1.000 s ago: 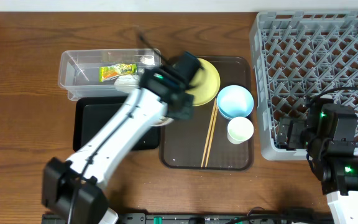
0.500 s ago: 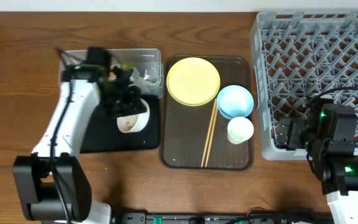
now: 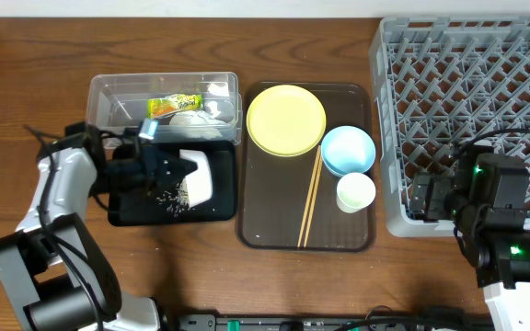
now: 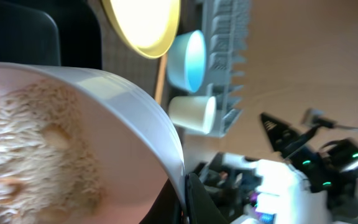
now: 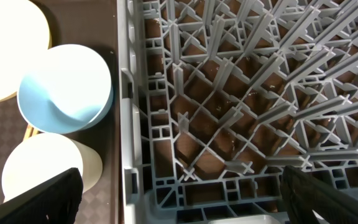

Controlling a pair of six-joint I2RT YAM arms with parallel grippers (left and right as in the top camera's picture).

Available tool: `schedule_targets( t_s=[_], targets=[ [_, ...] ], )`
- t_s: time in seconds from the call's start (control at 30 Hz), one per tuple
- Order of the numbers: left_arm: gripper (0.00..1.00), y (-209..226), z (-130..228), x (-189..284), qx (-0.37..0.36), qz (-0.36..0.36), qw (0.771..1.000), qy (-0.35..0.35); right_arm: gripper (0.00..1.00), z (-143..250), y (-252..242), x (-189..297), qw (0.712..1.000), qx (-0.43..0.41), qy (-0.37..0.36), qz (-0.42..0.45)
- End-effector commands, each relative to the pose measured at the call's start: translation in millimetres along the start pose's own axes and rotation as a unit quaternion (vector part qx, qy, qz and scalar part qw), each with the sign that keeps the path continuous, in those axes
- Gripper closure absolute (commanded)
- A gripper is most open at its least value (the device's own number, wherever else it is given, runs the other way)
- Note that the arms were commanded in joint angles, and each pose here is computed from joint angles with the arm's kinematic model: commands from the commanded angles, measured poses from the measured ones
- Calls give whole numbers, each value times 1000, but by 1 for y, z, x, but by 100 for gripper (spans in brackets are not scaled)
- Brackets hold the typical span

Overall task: Sort waste into correct bins and load items into the dishwasher rack
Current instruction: 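Lift the rice bowl and move it over the black tray, then tilt the bowl with the left gripper to pour rice onto the black tray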

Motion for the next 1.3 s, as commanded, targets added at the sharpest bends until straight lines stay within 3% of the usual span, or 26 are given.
schedule_targets(
  t_s=[0.0,0.2,0.4,0.6,0.93,1.27],
  targets=[
    [94,-5,-2,11,28,56,998,-31,1,-5,4,6,1000,1,-11,-8],
    [94,-8,-5,21,137,99,985,-44,1,-5,4,6,1000,1,-11,-8],
    [94,-8,-5,23,194,104,975,-42,1,-5,4,6,1000,1,-10,-8],
    [94,-16,-7,25,196,157,967,-42,1,-5,4,6,1000,1,-10,-8],
    [94,-16,-7,25,197,157,967,-42,1,-5,4,6,1000,1,-10,-8],
    [94,-16,-7,25,243,159,956,-35,1,-5,4,6,1000,1,-10,-8]
  ],
)
Point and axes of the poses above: each gripper's point midway between its finger pads, its own x axis back along the fingers, its own y axis along the line the jaws close on, z = x × y, the point moved 9 cm from there along x, back along the fingers, and after that the axes turned 1 degree about x, right-handed, at the moved point
